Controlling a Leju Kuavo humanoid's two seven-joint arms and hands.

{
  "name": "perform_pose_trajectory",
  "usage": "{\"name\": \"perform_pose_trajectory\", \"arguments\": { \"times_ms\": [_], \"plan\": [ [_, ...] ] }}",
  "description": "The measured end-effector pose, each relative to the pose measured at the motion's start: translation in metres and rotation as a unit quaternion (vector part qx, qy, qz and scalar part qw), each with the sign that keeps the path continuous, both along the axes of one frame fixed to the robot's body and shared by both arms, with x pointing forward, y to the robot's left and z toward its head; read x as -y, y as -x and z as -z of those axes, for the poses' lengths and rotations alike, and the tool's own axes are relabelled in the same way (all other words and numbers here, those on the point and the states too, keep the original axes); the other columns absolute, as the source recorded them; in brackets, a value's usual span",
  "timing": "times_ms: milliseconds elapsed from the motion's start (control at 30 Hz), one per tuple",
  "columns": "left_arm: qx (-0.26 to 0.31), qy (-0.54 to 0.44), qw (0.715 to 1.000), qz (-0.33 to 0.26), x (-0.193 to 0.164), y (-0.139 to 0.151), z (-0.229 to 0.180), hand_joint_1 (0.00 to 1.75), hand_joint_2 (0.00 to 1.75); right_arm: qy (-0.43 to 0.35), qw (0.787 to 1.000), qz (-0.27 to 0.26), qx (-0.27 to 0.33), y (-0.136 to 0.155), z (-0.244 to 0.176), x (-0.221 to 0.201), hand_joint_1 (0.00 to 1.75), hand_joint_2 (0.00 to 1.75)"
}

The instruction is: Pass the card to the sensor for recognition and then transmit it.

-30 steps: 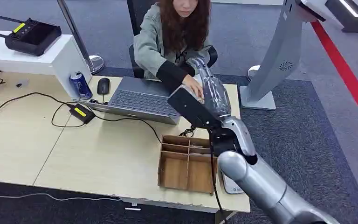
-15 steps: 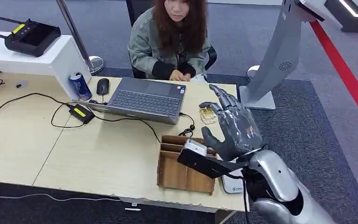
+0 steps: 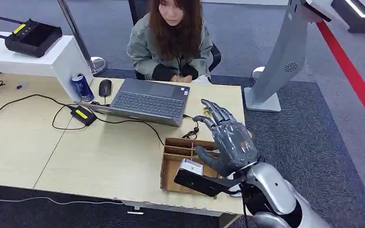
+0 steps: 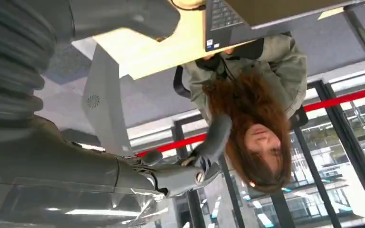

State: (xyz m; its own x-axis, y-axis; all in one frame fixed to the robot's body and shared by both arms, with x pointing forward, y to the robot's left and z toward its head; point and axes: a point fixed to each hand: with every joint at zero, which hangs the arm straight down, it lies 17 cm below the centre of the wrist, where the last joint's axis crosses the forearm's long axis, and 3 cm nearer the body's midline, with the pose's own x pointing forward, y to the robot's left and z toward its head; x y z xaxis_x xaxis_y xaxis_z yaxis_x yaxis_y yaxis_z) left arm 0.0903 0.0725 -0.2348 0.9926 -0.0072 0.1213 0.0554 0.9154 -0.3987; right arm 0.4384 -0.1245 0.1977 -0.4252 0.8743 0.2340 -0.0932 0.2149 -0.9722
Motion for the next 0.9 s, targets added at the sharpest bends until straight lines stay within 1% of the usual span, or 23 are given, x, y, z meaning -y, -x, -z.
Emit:
{"name": "perform_pose_trajectory", "arguments": {
  "times_ms": [33,100,133,233,300,333,433,600,700,800,833,867,900],
  "plan": [
    [0.0,0.0,1.0,0.0,0.0,0.0,0.0,0.0,0.0,-0.003,1.0,0.0,-0.002,-0.001,0.002,0.0,0.4,1.75],
    [0.0,-0.001,1.0,0.0,0.0,0.0,0.0,0.0,0.0,-0.011,1.0,0.001,-0.006,-0.002,0.006,-0.002,0.47,1.75],
    [0.001,-0.001,1.0,0.001,0.0,0.0,0.0,0.0,0.0,-0.015,1.0,0.001,-0.008,-0.003,0.007,-0.002,0.47,1.75],
    [0.001,-0.002,1.0,0.001,-0.001,0.0,0.0,0.0,0.0,-0.022,1.0,0.002,-0.013,-0.005,0.012,-0.004,0.66,1.75],
    [0.001,-0.002,1.0,0.001,-0.001,0.0,0.0,0.0,0.0,-0.026,1.0,0.004,-0.018,-0.006,0.016,-0.005,0.84,1.75],
    [0.001,-0.002,1.0,0.002,-0.001,0.0,0.0,0.0,0.0,-0.027,0.999,0.005,-0.021,-0.007,0.018,-0.005,0.84,1.75],
    [0.001,-0.003,1.0,0.002,-0.001,0.0,0.0,0.0,0.0,-0.032,0.999,0.008,-0.028,-0.009,0.025,-0.007,0.99,1.75],
    [0.001,-0.003,1.0,0.003,-0.001,-0.001,0.001,0.0,0.0,-0.033,0.999,0.013,-0.035,-0.011,0.035,-0.009,1.08,1.75],
    [0.002,-0.004,1.0,0.003,-0.001,-0.001,0.001,0.0,0.0,-0.032,0.999,0.017,-0.04,-0.013,0.041,-0.008,1.06,1.75],
    [0.002,-0.004,1.0,0.002,-0.001,-0.001,0.001,0.0,0.0,-0.03,0.998,0.018,-0.045,-0.013,0.047,-0.009,1.19,1.75],
    [0.002,-0.004,1.0,0.002,-0.001,-0.001,0.001,0.0,0.0,-0.029,0.998,0.019,-0.046,-0.014,0.049,-0.008,1.2,1.75],
    [0.002,-0.004,1.0,0.002,-0.001,-0.001,0.001,0.0,0.0,-0.028,0.998,0.02,-0.047,-0.014,0.05,-0.008,1.19,1.75],
    [0.001,-0.004,1.0,0.002,-0.001,-0.001,0.001,0.0,0.0,-0.028,0.998,0.022,-0.049,-0.015,0.052,-0.007,1.22,1.75]
  ]
}}
